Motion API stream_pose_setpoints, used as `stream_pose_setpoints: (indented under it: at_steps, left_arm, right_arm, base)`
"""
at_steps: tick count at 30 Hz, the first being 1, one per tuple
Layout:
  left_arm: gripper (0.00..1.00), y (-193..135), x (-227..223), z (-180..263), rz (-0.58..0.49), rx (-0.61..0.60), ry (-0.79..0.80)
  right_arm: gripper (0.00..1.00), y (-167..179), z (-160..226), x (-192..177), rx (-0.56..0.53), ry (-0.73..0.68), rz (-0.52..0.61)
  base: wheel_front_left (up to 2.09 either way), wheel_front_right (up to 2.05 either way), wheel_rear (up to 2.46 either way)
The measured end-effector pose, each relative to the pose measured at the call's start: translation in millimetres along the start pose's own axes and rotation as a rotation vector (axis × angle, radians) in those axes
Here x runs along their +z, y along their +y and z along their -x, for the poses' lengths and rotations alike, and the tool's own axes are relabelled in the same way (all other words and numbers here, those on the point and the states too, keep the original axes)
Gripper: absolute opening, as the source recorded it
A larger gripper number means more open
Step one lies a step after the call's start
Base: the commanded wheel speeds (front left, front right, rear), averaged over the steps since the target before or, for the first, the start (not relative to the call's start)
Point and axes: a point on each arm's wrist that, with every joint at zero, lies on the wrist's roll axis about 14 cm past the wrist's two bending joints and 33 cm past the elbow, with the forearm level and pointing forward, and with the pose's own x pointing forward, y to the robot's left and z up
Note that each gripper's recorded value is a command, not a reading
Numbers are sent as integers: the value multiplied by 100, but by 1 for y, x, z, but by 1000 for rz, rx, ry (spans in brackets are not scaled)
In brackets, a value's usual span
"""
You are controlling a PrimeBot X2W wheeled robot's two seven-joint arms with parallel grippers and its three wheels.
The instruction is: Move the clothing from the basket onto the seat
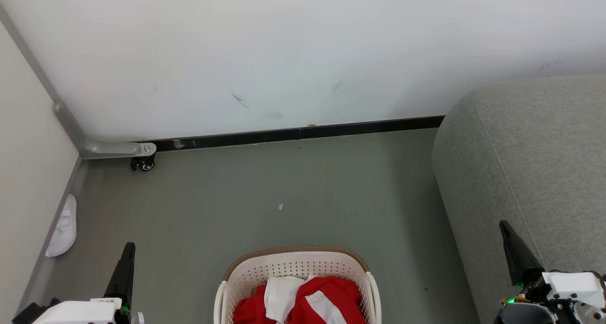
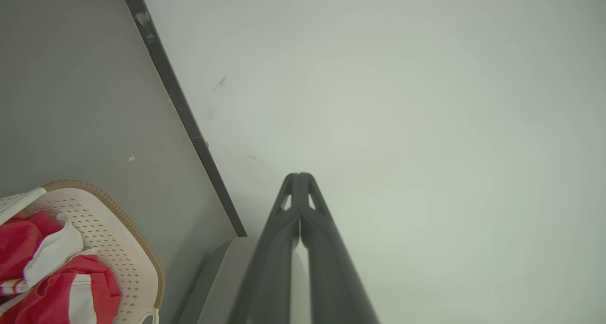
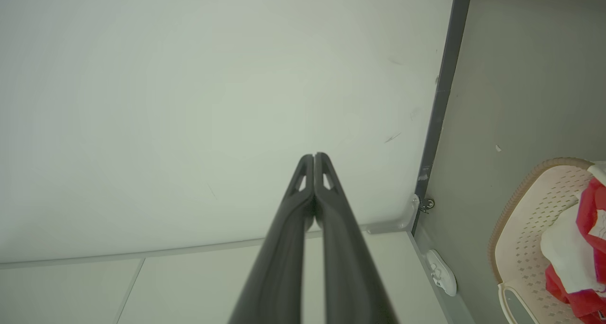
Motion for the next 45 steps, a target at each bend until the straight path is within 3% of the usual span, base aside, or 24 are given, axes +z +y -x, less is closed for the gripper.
stream_pose_setpoints:
  at_steps: [28, 29, 35, 45]
  left_arm:
    - [0, 0, 0, 0, 0, 0, 0]
    - [100, 1, 0, 0, 1, 4, 0]
    - [100, 34, -9, 15, 36, 99, 3]
    - [100, 28, -6, 13, 28, 81, -15]
  right_arm:
    - [0, 0, 0, 0, 0, 0, 0]
    - [100, -1, 1, 0, -3, 0, -1]
    - [100, -34, 16, -7, -99, 4, -25]
    - [100, -24, 12, -7, -69, -9, -17]
  base:
    - [0, 0, 0]
    - [0, 0, 0]
    - [0, 0, 0]
    - [0, 0, 0]
